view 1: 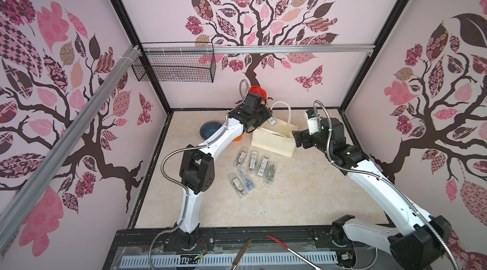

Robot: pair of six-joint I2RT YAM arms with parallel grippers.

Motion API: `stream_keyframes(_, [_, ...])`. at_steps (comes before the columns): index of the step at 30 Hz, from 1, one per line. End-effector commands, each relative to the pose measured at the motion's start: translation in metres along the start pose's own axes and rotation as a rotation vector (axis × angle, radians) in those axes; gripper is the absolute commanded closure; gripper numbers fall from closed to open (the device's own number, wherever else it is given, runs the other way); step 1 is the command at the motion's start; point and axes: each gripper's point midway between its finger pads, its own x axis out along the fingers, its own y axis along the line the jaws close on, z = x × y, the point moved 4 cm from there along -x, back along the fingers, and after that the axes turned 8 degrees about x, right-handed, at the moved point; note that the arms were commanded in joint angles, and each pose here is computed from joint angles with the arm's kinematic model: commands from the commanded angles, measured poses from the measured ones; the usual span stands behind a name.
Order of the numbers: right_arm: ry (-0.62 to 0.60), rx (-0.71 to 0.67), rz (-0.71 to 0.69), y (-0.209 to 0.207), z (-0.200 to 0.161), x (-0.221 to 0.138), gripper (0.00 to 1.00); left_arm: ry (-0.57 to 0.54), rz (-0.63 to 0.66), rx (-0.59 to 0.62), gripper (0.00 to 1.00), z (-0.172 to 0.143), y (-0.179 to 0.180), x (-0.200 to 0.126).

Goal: Put the compass set into the canvas bag
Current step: Place the compass set in the canvas bag.

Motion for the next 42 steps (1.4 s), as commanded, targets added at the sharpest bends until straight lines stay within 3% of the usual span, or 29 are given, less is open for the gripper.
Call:
stream_keyframes(1, [-0.046, -0.003, 0.000, -0.002, 0.007, -0.011, 0.04, -0.035, -0.038, -0.048, 0.63, -0.001, -0.008, -0.006])
stream_keyframes(26, [-0.036, -0.005, 0.008, -0.002, 0.000, -0.010, 0.04, 0.028, 0.003, -0.213, 0.60, -0.043, 0.006, 0.015])
stream_keyframes(36, [-0.027, -0.011, 0.004, -0.002, -0.002, -0.009, 0.03, 0.013, 0.009, -0.243, 0.49, -0.043, 0.010, 0.015])
stream_keyframes(42, [-0.019, -0.016, 0.001, -0.002, -0.004, -0.008, 0.03, 0.025, -0.002, -0.270, 0.47, -0.048, 0.013, 0.018])
